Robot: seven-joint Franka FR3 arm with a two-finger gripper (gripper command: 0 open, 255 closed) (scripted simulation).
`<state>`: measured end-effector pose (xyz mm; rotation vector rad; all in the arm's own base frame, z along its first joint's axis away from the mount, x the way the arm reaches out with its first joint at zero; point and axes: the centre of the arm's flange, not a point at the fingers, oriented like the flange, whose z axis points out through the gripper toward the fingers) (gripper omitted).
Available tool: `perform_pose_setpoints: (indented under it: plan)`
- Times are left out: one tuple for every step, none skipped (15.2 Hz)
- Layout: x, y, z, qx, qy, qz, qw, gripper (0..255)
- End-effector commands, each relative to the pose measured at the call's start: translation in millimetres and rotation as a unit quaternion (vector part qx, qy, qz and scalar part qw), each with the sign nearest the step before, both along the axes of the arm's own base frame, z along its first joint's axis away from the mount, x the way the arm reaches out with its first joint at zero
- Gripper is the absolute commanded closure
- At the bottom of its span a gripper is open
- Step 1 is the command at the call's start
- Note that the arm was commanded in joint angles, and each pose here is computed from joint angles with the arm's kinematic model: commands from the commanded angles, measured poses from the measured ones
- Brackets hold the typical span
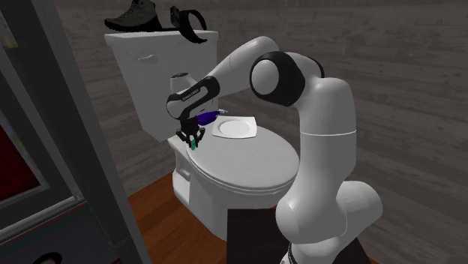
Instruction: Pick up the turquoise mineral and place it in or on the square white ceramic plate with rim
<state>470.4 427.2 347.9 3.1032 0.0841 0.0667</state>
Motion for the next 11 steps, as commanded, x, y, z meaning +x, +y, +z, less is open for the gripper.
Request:
perform_pose_setpoints:
  plan:
    - [3, -3, -9, -0.003, 0.005, -0.002, 1.0, 255]
    - [1, -5, -5, -0.003, 0.005, -0.002, 1.0, 255]
    - [0, -5, 0, -0.003, 0.005, -0.002, 1.0, 255]
    - [1, -5, 6, -0.003, 0.005, -0.002, 1.0, 255]
    - [1, -5, 11, -0.003, 0.005, -0.002, 1.0, 255]
    - [1, -5, 16, -0.003, 0.005, -0.002, 1.0, 255]
    - [1, -5, 21, -0.003, 0.005, -0.002, 1.0, 255]
    - [1, -5, 27, -0.003, 0.005, -0.002, 1.0, 255]
    - [1, -5, 32, -0.003, 0.005, -0.002, 1.0, 255]
    - [1, -5, 37, -0.003, 0.005, -0.002, 1.0, 255]
    - [1, -5, 43, -0.003, 0.005, -0.002, 1.0, 255]
